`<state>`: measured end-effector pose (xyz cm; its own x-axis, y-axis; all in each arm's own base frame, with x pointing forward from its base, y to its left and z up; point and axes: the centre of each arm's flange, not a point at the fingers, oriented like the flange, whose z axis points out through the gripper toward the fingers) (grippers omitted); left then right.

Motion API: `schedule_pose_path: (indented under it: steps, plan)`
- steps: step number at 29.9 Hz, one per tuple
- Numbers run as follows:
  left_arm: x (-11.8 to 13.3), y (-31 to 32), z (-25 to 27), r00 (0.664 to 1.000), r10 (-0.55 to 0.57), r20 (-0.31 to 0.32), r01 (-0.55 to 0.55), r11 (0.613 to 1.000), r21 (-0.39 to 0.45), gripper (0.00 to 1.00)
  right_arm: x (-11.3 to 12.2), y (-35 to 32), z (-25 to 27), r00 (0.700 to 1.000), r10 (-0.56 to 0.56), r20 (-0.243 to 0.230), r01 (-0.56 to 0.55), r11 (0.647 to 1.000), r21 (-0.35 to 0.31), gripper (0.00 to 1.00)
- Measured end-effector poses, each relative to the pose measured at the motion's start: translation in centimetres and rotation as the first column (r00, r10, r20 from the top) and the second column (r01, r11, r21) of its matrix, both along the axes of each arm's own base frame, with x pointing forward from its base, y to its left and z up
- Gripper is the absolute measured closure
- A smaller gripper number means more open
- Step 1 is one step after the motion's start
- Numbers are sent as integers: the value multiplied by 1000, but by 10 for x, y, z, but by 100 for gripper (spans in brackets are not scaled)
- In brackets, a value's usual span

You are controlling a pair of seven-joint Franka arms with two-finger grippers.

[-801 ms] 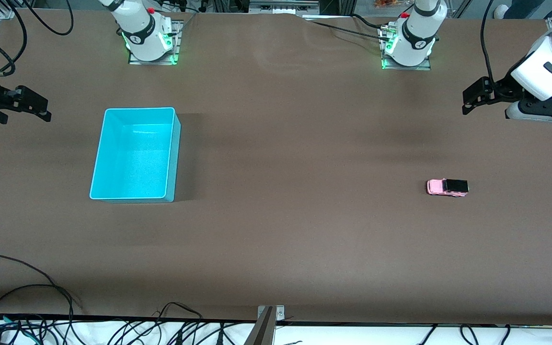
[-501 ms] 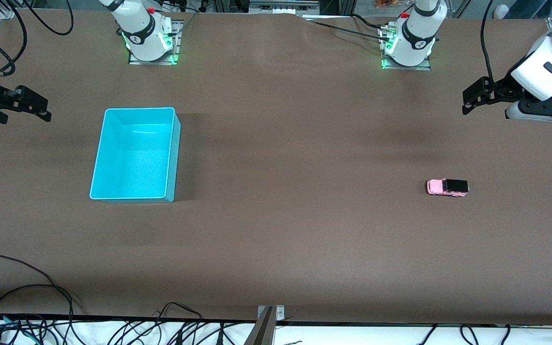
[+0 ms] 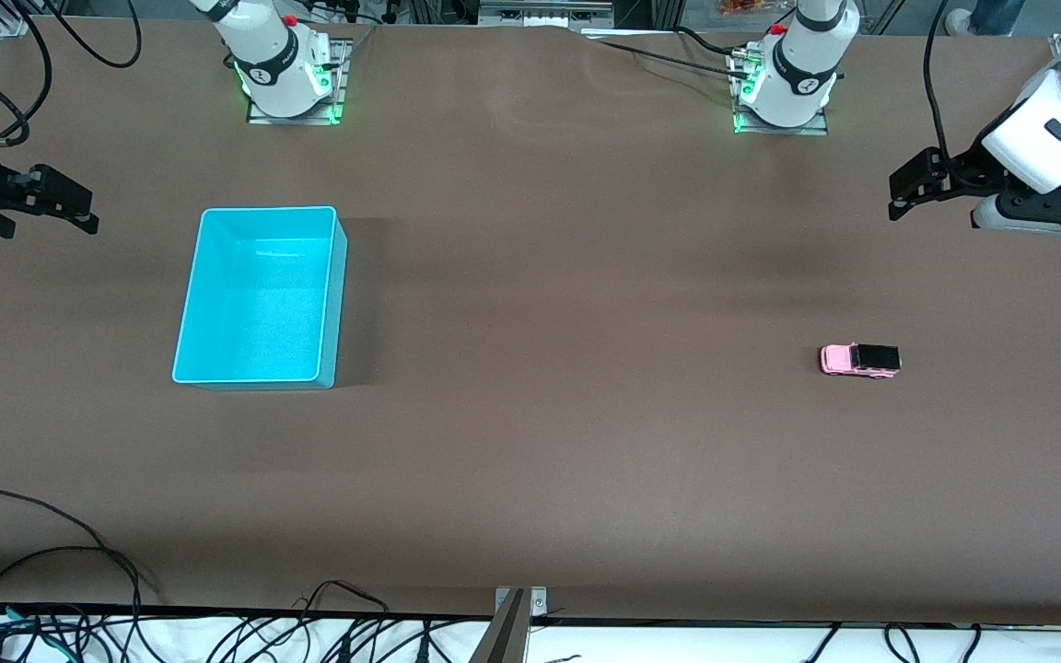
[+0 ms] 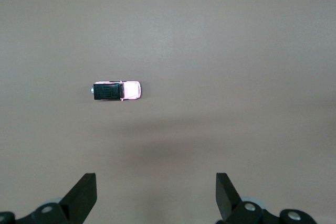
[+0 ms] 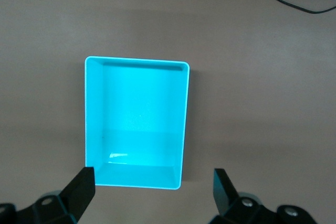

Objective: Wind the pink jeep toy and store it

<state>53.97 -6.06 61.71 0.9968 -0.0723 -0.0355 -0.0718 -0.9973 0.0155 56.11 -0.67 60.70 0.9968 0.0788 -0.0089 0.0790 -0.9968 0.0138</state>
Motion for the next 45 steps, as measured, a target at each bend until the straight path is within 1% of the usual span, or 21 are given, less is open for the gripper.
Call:
schedule_pose_path:
  steps: [36,42,45]
  plan:
    - [1,6,0,1000,12,-1,-12,1000,0,0,0,0,0,1000,-1,0,1,1000,0,0]
    - [4,10,-6,1000,19,-12,-19,1000,0,0,0,0,0,1000,-1,0,1,1000,0,0]
    - [9,11,-16,999,19,-28,-19,1000,8,0,0,0,0,1000,-1,0,1,1000,0,0]
